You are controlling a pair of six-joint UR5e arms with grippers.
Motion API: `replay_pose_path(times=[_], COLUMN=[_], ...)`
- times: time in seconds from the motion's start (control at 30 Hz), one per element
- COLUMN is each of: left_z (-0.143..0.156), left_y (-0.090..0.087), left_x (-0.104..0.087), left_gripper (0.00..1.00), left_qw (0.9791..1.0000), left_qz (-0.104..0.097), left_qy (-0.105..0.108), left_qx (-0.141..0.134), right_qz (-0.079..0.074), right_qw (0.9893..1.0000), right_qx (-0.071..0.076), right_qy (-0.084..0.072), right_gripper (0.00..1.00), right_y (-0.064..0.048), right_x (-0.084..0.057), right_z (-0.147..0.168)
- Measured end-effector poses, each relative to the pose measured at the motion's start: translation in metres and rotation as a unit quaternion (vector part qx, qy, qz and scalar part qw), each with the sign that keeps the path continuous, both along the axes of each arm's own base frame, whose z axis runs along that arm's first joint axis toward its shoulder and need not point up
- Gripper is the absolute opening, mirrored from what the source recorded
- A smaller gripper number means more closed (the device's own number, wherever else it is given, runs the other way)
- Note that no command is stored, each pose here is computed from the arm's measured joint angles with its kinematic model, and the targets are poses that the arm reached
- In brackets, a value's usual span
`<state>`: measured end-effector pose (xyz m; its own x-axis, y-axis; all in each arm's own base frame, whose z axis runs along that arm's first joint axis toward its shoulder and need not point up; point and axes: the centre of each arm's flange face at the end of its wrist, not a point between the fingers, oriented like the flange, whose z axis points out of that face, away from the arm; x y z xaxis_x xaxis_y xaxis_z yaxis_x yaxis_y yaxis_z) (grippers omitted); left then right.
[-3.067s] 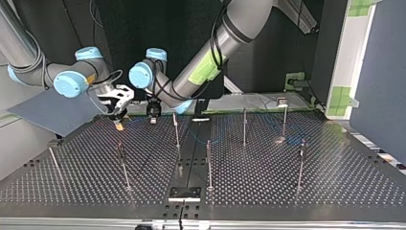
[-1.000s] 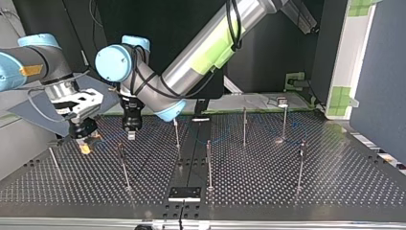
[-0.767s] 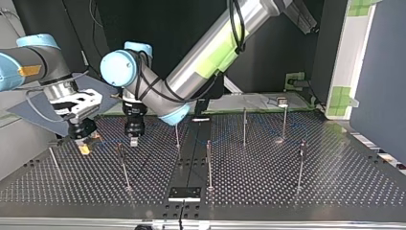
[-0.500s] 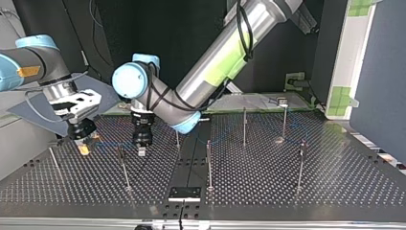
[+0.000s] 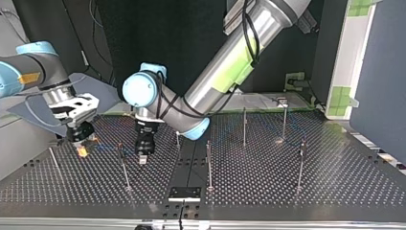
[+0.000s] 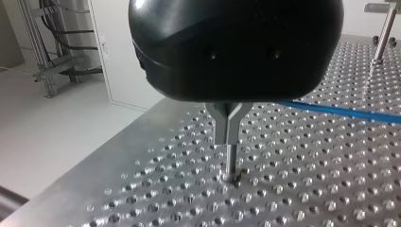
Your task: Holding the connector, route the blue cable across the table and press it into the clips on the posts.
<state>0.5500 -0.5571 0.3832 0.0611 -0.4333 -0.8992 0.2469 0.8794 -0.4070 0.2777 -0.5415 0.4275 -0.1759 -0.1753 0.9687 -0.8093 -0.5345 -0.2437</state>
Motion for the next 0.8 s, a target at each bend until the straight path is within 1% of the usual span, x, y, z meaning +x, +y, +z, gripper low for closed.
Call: replay_pose_path(times=[0.13,0.17,0.2,0.23,0.3,0.33,0.37,0.4,0.43,0.47,0.5,0.53,0.57,0.6,0.8], left_z=[-0.001,-0.001,-0.001,-0.002,-0.003,-0.003,-0.004,-0.006,-0.008,-0.01,-0.012,-0.015,-0.017,-0.019,-0.026], left_y=[0.004,0.004,0.004,0.004,0.003,0.002,0.002,0.001,0.001,0.001,0.001,0.001,0.002,0.002,0.005], left_x=[0.004,0.004,0.003,0.003,0.001,0.0,-0.001,-0.002,-0.003,-0.004,-0.005,-0.006,-0.007,-0.008,-0.013], left_gripper=[0.0,0.02,0.1,0.1,0.28,0.28,0.46,0.6,0.6,0.69,0.85,0.85,0.96,1.0,1.0], left_qw=[1.0,1.0,1.0,1.0,0.9999,0.9999,0.9998,0.9998,0.9997,0.9996,0.9995,0.9994,0.9993,0.9991,0.9976], left_qz=[0.001,0.0,-0.001,-0.003,-0.006,-0.007,-0.009,-0.009,-0.01,-0.01,-0.011,-0.011,-0.011,-0.011,-0.008], left_qy=[0.003,0.004,0.005,0.006,0.009,0.011,0.012,0.014,0.017,0.02,0.022,0.026,0.029,0.032,0.054], left_qx=[0.003,0.004,0.005,0.006,0.008,0.01,0.011,0.012,0.014,0.016,0.018,0.02,0.022,0.025,0.041], right_qz=[0.0,0.0,-0.001,-0.002,-0.002,-0.002,-0.002,-0.001,-0.001,0.0,0.0,0.0,0.0,0.0,0.002], right_qw=[1.0,1.0,1.0,1.0,1.0,1.0,1.0,1.0,1.0,1.0,1.0,1.0,1.0,1.0,1.0], right_qx=[-0.001,-0.002,-0.002,-0.002,-0.002,-0.002,-0.002,-0.002,-0.002,-0.002,-0.002,-0.002,-0.002,-0.001,-0.001], right_qy=[-0.001,-0.001,-0.001,-0.001,-0.001,-0.001,-0.001,-0.001,-0.001,-0.001,-0.001,-0.001,-0.001,-0.001,-0.001], right_gripper=[0.0,0.0,0.0,0.0,0.0,0.0,0.0,0.0,0.0,0.0,0.0,0.0,0.0,0.0,0.0], right_y=[-0.005,-0.005,-0.006,-0.007,-0.007,-0.008,-0.008,-0.007,-0.007,-0.007,-0.007,-0.007,-0.007,-0.007,-0.007], right_x=[-0.003,-0.004,-0.005,-0.005,-0.007,-0.007,-0.007,-0.007,-0.007,-0.007,-0.007,-0.007,-0.007,-0.006,-0.005], right_z=[0.001,0.001,0.001,0.001,0.001,0.001,0.001,0.001,0.001,0.0,0.0,0.0,0.0,0.0,0.0])
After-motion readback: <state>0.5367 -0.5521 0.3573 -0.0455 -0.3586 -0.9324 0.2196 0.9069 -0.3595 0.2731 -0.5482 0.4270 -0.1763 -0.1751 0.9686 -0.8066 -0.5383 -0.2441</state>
